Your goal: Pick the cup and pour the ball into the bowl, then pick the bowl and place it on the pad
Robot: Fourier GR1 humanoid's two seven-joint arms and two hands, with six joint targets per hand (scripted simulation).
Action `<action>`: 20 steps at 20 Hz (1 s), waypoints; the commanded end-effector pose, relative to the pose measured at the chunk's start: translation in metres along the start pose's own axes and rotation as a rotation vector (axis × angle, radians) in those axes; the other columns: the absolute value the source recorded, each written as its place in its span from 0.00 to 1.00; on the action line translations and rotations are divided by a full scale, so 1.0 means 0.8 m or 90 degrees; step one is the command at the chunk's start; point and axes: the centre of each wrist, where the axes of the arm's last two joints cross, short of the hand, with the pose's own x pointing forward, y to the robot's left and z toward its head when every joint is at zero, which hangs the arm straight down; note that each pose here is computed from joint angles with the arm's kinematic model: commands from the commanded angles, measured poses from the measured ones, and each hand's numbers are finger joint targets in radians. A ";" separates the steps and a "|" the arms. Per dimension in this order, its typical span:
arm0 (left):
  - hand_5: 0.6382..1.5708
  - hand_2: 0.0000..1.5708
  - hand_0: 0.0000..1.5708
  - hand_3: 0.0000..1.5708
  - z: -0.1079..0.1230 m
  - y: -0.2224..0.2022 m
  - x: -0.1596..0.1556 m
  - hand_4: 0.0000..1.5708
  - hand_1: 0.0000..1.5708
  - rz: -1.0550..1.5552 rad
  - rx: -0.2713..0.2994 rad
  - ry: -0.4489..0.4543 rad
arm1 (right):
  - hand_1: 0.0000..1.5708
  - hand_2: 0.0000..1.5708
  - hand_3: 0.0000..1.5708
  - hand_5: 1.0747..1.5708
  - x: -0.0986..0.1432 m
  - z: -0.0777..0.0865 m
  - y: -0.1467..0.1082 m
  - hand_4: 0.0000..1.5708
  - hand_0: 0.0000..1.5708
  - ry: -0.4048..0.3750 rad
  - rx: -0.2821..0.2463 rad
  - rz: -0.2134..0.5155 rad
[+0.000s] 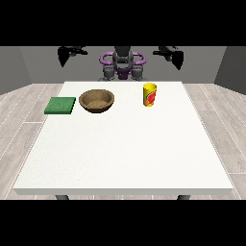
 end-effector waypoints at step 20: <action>0.95 0.00 0.00 0.00 -0.019 -0.054 -0.147 0.00 0.00 -0.043 0.048 -0.084 | 0.00 0.00 0.00 1.00 -0.005 -0.038 -0.047 0.00 0.00 -0.097 0.025 0.005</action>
